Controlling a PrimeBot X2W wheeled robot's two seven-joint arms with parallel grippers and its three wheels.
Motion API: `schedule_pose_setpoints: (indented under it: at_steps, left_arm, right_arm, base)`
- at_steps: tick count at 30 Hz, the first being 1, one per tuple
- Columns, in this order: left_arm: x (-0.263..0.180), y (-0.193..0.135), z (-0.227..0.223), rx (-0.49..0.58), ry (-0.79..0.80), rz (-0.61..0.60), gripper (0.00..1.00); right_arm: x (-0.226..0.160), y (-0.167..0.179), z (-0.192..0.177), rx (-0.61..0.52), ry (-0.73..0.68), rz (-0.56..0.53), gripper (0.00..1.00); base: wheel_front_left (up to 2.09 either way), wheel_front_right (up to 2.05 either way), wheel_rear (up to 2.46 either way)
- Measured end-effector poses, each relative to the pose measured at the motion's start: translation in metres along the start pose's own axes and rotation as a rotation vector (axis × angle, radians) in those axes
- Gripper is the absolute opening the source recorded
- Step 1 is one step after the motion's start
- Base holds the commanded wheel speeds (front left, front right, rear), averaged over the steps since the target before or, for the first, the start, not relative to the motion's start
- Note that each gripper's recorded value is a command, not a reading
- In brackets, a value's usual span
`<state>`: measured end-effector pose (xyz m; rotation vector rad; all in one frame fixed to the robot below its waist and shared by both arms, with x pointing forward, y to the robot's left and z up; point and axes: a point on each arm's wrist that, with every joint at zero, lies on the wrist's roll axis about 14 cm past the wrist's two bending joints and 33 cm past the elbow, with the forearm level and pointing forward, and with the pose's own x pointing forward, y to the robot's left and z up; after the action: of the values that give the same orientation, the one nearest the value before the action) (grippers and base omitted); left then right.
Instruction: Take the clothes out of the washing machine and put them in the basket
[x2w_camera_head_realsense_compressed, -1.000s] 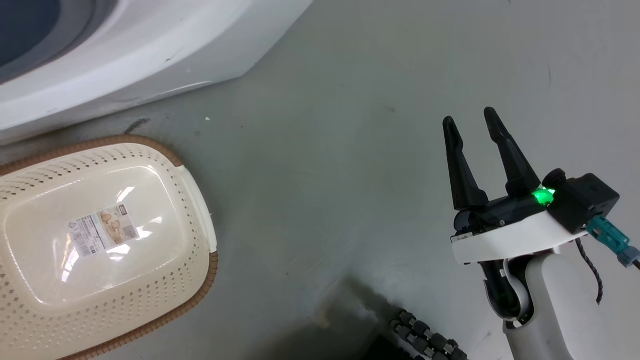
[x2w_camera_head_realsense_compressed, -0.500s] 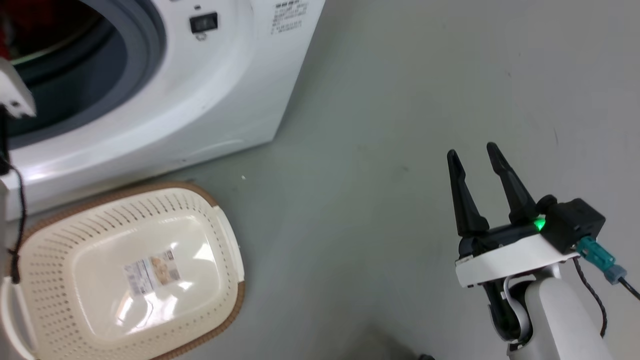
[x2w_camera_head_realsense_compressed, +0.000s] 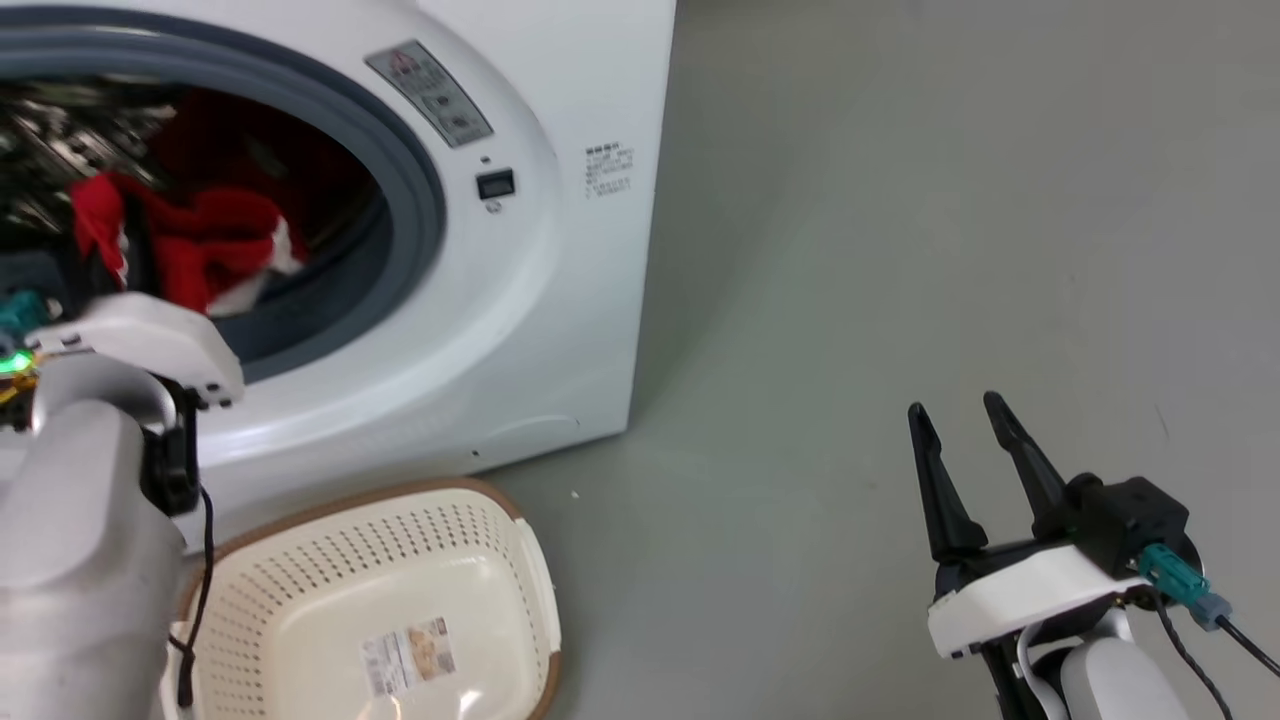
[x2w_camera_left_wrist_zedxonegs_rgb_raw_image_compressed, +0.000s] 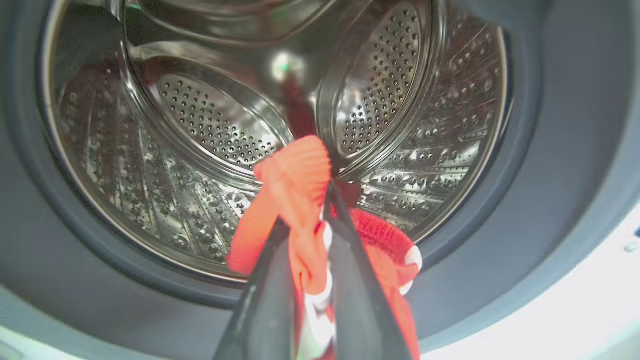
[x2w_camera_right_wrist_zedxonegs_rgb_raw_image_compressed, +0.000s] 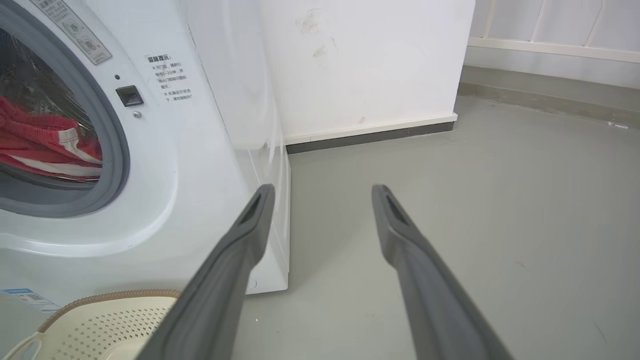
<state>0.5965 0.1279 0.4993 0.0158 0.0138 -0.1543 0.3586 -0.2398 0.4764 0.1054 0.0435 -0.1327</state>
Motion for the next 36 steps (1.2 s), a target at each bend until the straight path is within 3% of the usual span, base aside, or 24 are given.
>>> schedule_pose_setpoints:
  at_steps: [7,21,27,36]
  left_arm:
    - [-0.042,0.001,0.048,-0.001,-0.126,0.011,0.0]
    - [-0.137,0.001,0.074,-0.044,-0.214,0.048,0.0]
    - [-0.177,-0.002,0.053,-0.086,-0.134,0.066,0.0]
    - [-0.197,-0.007,-0.027,-0.144,0.099,0.1,0.0]
  right_arm:
    - [-0.015,0.01,0.014,0.017,-0.029,0.03,1.0]
    - [-0.024,0.034,0.019,0.011,-0.021,0.106,1.0]
    - [-0.02,0.049,0.021,0.001,-0.016,0.154,1.0]
    - [-0.007,0.062,0.016,-0.004,0.008,0.19,1.0]
  base:
    - [0.0,0.0,0.0]
    - [0.0,0.0,0.0]
    - [0.0,0.0,0.0]
    - [0.0,0.0,0.0]
